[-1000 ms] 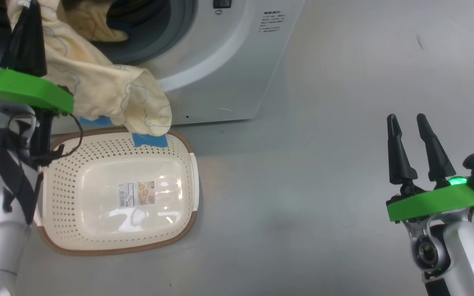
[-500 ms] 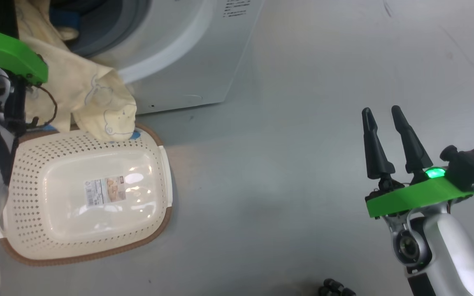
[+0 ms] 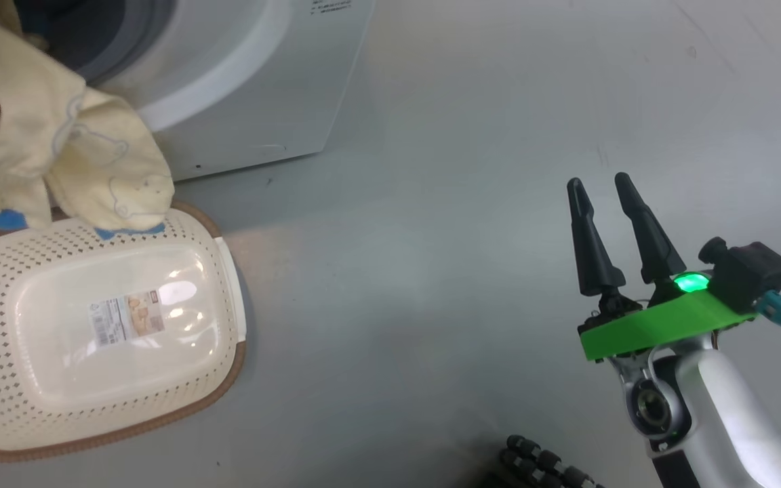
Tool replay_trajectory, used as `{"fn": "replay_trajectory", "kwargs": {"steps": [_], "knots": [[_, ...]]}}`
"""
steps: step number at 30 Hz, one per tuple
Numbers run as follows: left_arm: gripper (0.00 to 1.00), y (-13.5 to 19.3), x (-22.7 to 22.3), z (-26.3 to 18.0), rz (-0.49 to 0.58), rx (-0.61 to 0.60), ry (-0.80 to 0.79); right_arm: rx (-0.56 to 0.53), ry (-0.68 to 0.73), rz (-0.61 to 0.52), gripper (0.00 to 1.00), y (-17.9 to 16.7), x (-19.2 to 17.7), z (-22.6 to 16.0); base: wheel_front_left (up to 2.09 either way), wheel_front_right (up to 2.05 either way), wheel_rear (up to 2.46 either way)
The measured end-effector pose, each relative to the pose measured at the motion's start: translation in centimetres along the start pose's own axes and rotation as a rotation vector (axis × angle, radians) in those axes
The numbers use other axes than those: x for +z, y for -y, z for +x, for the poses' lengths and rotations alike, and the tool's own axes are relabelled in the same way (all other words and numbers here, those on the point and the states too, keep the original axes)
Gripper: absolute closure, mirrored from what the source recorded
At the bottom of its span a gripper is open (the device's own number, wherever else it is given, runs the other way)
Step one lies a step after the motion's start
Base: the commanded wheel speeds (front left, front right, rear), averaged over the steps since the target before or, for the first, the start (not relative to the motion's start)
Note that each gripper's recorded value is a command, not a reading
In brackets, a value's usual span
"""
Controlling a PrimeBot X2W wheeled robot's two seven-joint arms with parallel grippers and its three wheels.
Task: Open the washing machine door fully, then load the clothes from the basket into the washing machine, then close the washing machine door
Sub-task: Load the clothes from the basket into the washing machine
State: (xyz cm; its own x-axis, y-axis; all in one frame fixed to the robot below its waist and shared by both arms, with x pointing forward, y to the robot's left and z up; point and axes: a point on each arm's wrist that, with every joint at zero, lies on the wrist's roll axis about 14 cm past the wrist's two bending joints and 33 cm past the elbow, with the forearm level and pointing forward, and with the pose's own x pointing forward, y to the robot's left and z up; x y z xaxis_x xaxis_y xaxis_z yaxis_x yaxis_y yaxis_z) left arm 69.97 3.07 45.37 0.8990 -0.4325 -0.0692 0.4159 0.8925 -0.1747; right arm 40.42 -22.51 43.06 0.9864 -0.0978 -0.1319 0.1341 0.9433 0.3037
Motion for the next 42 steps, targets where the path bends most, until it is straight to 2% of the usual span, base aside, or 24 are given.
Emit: {"fn": "replay_trajectory", "kwargs": {"steps": [6,10,13,15,19,20,22,31,42], "knots": [[1.00,-0.4,7.2,1.7,0.003,-0.013,0.239,-0.012,-0.014,-0.002,0.00,0.3,-0.6,0.3,0.00,0.00,0.00],[1.00,-0.8,8.9,1.6,0.015,-0.004,0.315,-0.003,-0.006,-0.005,0.00,0.1,-0.5,1.1,0.00,0.00,0.00],[1.00,-1.1,6.4,1.5,0.016,0.009,0.258,0.006,0.000,-0.004,0.00,-0.2,-0.3,1.5,0.00,0.00,0.00],[1.00,-1.3,2.4,1.1,0.010,0.026,0.151,0.011,-0.002,-0.001,0.00,-0.4,-0.5,1.5,0.00,0.00,0.00],[1.00,-1.4,-0.1,0.8,0.023,0.031,0.073,0.012,-0.002,0.006,0.00,-0.5,-0.5,1.6,0.00,0.00,0.00],[0.74,-1.3,-0.8,0.7,0.032,0.030,0.047,0.013,-0.001,0.007,0.00,-0.5,-0.5,1.6,0.00,0.00,0.00],[0.00,-1.2,-2.2,0.5,0.039,0.027,-0.003,0.015,0.001,0.009,0.00,-0.6,-0.4,1.6,0.00,0.00,0.00],[0.00,-1.7,-2.2,0.4,0.028,0.047,-0.047,0.027,0.005,0.016,0.00,-1.0,-0.3,1.7,0.00,0.00,0.00],[0.00,-0.8,-0.7,0.0,-0.070,0.038,0.002,0.040,0.015,0.025,0.00,-1.5,-0.1,2.0,0.00,0.00,0.00]]}}
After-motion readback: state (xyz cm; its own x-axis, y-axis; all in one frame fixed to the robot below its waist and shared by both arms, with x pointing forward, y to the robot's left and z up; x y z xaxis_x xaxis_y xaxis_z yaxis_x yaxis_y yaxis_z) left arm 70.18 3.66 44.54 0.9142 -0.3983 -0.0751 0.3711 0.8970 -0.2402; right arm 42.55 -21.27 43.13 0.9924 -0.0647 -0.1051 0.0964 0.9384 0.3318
